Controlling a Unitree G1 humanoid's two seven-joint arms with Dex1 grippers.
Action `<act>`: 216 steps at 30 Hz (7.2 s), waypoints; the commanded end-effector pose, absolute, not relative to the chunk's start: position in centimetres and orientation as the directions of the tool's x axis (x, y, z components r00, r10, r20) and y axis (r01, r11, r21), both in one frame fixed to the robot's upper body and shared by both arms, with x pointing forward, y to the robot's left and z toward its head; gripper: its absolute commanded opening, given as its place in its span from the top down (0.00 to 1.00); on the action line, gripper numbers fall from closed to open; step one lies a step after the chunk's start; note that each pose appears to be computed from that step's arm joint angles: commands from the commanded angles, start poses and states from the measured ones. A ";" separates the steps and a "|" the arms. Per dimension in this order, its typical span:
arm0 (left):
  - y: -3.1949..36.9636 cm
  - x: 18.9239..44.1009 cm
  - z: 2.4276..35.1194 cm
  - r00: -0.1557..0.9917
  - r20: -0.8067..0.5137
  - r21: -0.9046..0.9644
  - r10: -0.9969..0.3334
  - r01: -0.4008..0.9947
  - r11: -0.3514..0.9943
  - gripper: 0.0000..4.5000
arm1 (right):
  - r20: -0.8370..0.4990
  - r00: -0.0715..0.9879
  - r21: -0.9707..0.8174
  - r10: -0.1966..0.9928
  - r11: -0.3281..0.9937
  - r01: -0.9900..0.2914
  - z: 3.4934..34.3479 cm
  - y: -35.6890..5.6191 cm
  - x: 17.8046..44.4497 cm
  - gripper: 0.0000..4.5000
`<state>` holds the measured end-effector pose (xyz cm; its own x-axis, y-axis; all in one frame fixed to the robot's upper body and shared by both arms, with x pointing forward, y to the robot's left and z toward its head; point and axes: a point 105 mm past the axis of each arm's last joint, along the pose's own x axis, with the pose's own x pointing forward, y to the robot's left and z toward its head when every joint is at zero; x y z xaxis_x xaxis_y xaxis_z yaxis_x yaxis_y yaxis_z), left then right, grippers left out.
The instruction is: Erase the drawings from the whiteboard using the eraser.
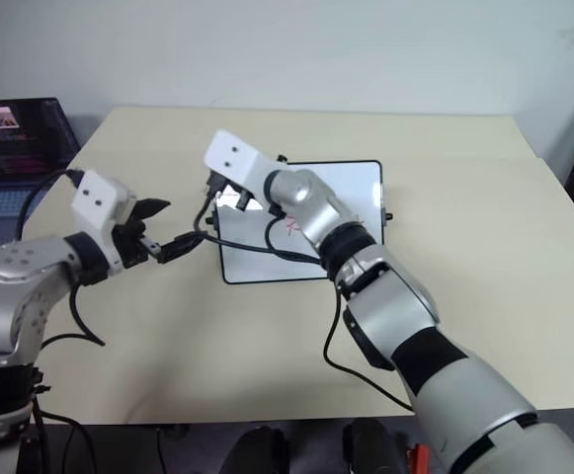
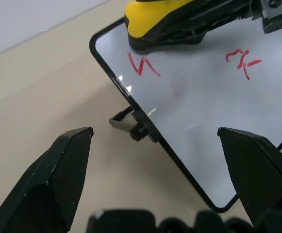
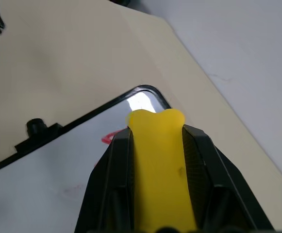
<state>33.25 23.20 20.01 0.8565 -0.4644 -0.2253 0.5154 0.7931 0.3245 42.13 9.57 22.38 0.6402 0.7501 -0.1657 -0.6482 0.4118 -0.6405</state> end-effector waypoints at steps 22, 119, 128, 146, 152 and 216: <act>23.2 32.7 21.5 0.873 -0.185 0.368 -0.452 0.488 0.792 0.00 | -0.292 0.633 -0.717 0.717 0.274 -0.641 20.5 8.6 42.4 0.77; 22.0 32.6 21.4 0.846 -0.185 0.373 -0.501 0.532 0.760 0.00 | -0.391 0.583 -0.798 0.712 0.053 -0.600 19.2 9.9 41.2 0.77; 21.7 32.6 21.5 0.844 -0.177 0.377 -0.506 0.533 0.757 0.00 | -0.201 0.664 -0.870 0.721 0.181 -0.460 23.2 10.3 42.0 0.77; 20.8 32.9 21.3 0.825 -0.174 0.366 -0.538 0.562 0.742 0.00 | -0.250 0.696 -0.849 0.673 0.194 -0.492 22.5 8.0 43.2 0.77; 20.7 33.1 21.4 0.822 -0.172 0.366 -0.543 0.565 0.740 0.00 | -0.434 0.619 -0.782 0.654 0.068 -0.620 18.6 7.1 42.6 0.77; 20.3 33.0 21.6 0.812 -0.173 0.369 -0.558 0.579 0.727 0.00 | -0.448 0.589 -0.771 0.673 0.044 -0.636 19.3 7.9 42.1 0.78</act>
<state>32.95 20.49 20.54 0.8113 -0.5479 -0.2040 0.5835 0.7371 0.3409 41.63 9.39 21.84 0.5849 0.7253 -0.3630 -0.5770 0.0575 -0.8147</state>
